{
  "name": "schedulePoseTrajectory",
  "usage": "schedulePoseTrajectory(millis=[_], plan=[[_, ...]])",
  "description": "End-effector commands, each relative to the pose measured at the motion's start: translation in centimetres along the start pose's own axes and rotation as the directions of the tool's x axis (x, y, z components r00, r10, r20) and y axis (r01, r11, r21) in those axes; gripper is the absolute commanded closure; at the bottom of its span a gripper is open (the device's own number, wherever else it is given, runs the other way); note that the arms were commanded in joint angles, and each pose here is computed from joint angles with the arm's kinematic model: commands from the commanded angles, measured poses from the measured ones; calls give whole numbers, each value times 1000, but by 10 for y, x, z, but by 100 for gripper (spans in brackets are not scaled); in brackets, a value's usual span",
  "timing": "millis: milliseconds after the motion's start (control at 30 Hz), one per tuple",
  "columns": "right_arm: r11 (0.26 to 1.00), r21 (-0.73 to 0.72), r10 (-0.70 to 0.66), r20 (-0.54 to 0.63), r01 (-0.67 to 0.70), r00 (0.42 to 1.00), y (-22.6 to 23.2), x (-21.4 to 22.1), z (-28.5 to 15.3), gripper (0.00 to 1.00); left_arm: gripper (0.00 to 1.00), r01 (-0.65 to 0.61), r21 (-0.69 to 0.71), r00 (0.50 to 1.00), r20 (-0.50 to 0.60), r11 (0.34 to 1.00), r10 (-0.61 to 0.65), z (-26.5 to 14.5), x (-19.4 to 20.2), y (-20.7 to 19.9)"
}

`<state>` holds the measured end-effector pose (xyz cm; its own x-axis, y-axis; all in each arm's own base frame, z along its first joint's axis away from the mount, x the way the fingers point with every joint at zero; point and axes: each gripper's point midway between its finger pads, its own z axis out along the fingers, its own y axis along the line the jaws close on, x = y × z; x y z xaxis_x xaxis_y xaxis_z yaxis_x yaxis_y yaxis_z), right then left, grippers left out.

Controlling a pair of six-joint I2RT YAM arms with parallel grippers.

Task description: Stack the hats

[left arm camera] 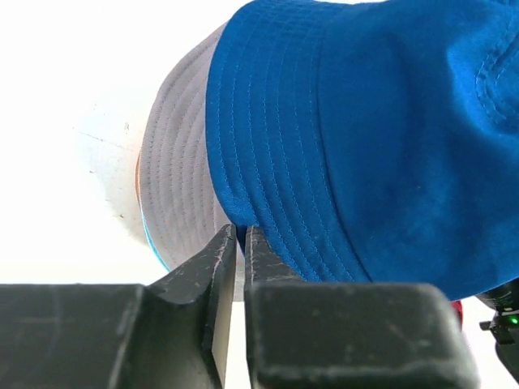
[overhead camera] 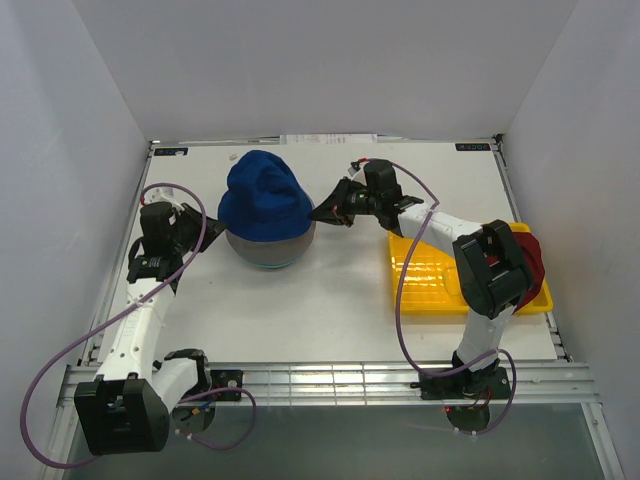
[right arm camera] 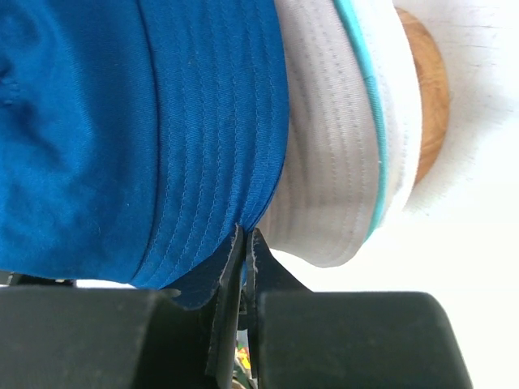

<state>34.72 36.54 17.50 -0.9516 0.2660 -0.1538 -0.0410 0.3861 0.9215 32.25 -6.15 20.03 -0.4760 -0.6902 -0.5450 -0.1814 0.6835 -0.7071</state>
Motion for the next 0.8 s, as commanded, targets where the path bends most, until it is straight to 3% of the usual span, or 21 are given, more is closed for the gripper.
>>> schedulePoseTrajectory(millis=[0, 167, 767], plan=[[998, 23, -65, 16, 64, 998, 1, -8, 2, 92, 85, 3, -12, 1000, 22, 1000, -3, 0, -1, 5], [989, 61, -137, 32, 134, 990, 0, -15, 0, 92, 100, 17, -31, 1000, 20, 999, -16, 2, 1, 10], [950, 217, -234, 17, 225, 972, -29, -23, 3, 92, 100, 76, -182, 996, -31, 980, -83, 19, 20, 49]])
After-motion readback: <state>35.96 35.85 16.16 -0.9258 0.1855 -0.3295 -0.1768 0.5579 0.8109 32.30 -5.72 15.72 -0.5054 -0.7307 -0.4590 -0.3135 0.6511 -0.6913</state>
